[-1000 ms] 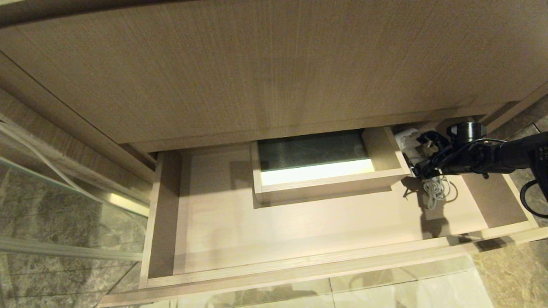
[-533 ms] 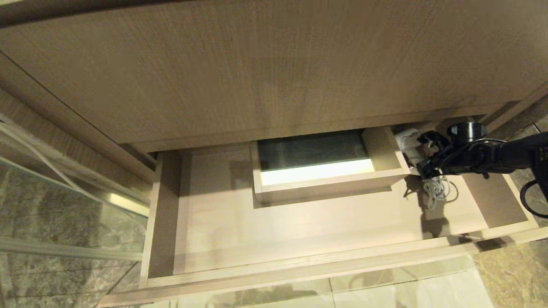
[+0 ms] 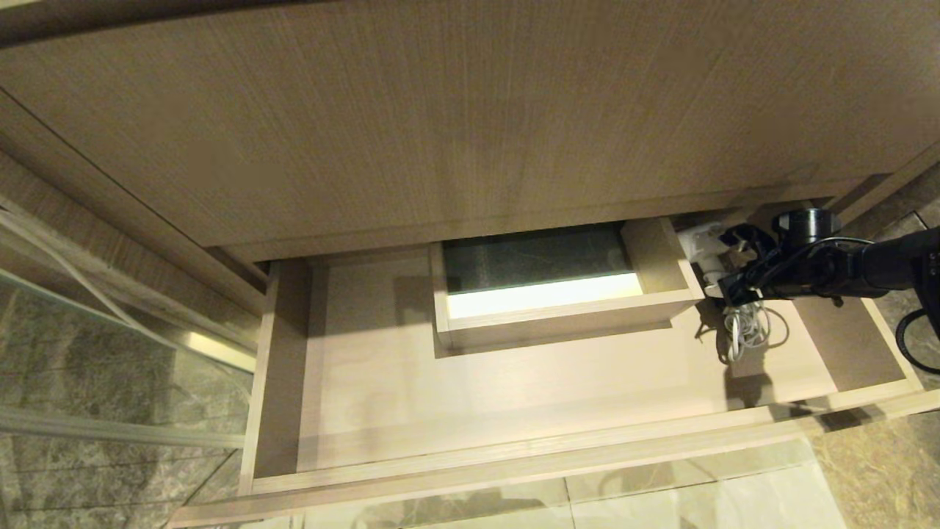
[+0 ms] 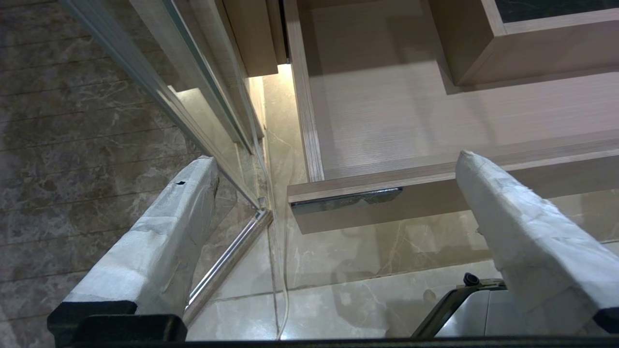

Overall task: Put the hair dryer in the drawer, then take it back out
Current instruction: Take the hairdryer out

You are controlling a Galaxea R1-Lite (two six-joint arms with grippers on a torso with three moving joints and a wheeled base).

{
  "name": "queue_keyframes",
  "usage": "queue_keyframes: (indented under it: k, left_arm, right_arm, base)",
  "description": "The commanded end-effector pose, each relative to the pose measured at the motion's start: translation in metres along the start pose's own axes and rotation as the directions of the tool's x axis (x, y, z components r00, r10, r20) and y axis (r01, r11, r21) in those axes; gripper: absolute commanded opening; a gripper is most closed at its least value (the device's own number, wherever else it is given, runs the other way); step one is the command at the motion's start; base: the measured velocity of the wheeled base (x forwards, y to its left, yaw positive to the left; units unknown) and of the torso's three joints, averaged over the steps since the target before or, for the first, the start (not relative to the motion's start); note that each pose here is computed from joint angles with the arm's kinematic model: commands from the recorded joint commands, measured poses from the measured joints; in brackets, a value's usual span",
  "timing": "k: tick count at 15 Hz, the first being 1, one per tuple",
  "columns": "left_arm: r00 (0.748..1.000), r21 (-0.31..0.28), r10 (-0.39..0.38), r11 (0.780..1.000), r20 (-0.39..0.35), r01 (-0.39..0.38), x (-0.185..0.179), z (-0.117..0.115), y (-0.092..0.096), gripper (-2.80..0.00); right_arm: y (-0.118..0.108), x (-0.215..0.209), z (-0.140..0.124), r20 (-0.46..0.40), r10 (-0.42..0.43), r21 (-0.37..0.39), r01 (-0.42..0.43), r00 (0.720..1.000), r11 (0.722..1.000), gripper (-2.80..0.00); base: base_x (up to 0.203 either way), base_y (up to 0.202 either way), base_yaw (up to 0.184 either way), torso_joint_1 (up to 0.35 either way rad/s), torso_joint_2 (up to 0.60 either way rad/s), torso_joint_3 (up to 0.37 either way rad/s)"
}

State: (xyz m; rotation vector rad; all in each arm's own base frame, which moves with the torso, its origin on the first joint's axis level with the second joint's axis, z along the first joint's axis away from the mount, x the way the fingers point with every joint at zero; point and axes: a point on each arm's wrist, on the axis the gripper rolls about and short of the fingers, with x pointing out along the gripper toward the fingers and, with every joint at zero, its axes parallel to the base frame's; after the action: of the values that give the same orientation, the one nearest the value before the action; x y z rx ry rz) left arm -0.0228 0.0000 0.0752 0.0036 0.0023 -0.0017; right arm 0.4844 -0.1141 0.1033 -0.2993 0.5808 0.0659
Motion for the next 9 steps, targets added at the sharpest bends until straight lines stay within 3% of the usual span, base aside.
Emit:
queue_keyframes:
  k: [1,7,9]
  left_arm:
    - [1.0,-0.001,0.0,1.0,0.001,0.0,0.0,0.0,0.0,0.0]
    - [1.0,-0.001,0.0,1.0,-0.001,0.0,0.0,0.0,0.0,0.0]
    - [1.0,-0.001,0.0,1.0,-0.001,0.0,0.0,0.0,0.0,0.0]
  right_arm:
    - [-0.001,-0.002,0.002,0.009,-0.002,-0.003,0.002,1.0,1.0,-2.8]
    - [-0.002,-0.009,0.008,0.019,-0.006,-0.007,0.006,1.0,1.0,-2.8]
    - [-0.004,-0.029,0.021,0.032,-0.01,-0.012,0.01,0.999,1.0,-2.8]
  base:
    - [0.0,0.0,0.0,0.0,0.0,0.0]
    - [0.0,0.0,0.0,0.0,0.0,0.0]
    - [0.0,0.0,0.0,0.0,0.0,0.0]
